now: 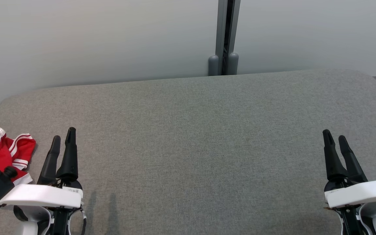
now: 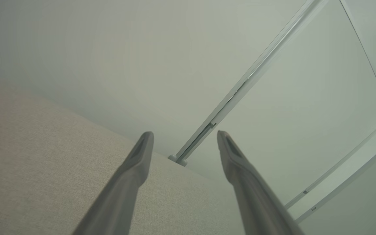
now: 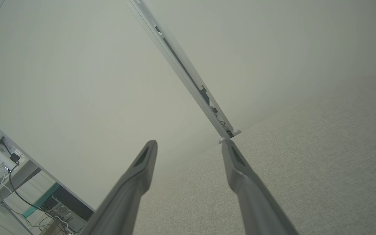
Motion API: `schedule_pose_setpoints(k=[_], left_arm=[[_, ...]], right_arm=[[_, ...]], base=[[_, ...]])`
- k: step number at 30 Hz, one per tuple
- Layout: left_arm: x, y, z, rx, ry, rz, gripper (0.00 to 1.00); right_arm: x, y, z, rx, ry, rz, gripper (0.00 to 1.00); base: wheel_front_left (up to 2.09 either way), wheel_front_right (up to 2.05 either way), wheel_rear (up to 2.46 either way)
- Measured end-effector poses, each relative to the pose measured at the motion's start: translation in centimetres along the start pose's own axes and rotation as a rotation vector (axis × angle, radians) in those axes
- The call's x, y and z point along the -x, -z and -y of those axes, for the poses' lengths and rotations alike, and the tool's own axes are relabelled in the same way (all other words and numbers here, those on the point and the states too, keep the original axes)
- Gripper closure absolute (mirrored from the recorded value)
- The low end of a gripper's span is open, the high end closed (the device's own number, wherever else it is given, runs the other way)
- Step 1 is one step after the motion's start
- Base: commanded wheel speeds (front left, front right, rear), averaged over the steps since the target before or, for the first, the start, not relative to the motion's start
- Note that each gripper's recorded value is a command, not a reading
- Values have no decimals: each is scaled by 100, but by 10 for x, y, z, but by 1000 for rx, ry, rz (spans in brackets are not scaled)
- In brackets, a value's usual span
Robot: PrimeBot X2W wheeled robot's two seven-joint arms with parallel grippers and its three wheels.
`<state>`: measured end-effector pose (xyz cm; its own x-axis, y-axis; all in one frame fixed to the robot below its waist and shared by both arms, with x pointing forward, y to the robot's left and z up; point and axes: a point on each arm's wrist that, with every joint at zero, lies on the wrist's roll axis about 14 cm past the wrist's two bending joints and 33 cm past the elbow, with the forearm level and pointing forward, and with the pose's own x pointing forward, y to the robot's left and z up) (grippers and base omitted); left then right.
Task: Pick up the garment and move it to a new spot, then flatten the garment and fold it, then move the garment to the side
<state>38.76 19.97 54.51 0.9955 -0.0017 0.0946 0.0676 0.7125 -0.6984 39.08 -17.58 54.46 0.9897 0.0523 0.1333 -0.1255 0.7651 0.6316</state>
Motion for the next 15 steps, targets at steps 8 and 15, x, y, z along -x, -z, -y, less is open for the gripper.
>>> schedule_pose_setpoints(k=[8,15], left_arm=[[1,4,-1,-131,1,-6,0],[3,12,-7,-226,-11,-29,0]], right_arm=[[-3,1,-2,126,-14,-4,0],[-3,6,1,215,-10,-22,0]], base=[[0,0,0],[0,0,0]])
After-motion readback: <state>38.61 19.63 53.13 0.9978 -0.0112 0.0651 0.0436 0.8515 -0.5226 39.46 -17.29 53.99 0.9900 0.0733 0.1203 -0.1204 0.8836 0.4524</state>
